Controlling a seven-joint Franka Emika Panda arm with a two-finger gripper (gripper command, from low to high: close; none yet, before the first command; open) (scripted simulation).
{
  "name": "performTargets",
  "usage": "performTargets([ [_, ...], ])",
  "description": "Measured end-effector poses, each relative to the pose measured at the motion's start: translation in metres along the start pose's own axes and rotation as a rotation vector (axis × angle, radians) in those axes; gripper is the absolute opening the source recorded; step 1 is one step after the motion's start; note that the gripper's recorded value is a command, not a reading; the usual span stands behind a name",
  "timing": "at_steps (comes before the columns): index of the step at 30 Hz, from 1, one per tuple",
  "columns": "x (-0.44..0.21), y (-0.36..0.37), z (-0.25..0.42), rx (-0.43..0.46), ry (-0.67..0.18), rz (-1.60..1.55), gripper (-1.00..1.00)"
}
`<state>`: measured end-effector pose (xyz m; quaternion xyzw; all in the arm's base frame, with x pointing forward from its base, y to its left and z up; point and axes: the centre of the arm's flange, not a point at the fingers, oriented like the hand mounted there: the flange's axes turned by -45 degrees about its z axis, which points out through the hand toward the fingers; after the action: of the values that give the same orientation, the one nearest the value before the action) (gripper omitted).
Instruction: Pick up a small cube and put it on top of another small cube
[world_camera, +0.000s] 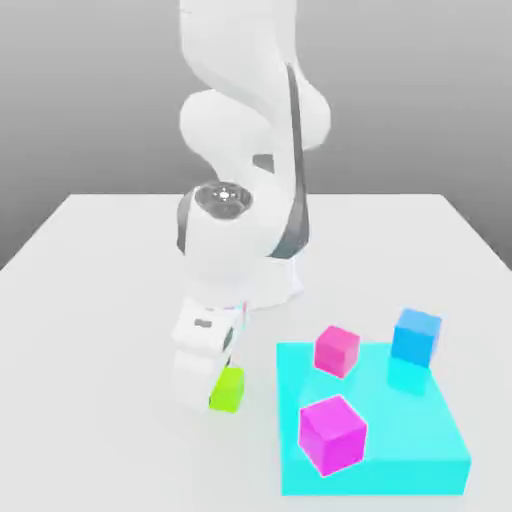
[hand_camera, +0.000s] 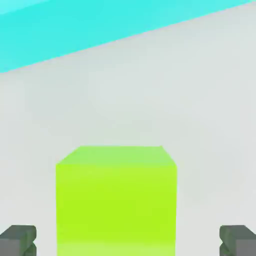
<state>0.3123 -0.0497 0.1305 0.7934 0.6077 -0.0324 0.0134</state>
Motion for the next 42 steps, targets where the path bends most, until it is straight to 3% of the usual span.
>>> performTargets([
  [5,0.003,-0.004,0.009,-0.013,0.052,0.004,0.0],
  [6,0.004,-0.004,0.009,-0.015,0.06,0.005,-1.0],
  [12,0.004,-0.004,0.01,-0.015,0.063,0.006,-1.0],
  [28,-0.004,0.004,-0.023,0.002,-0.034,0.003,-1.0],
  [42,0.002,-0.001,-0.063,-0.004,0.074,-0.003,-1.0],
])
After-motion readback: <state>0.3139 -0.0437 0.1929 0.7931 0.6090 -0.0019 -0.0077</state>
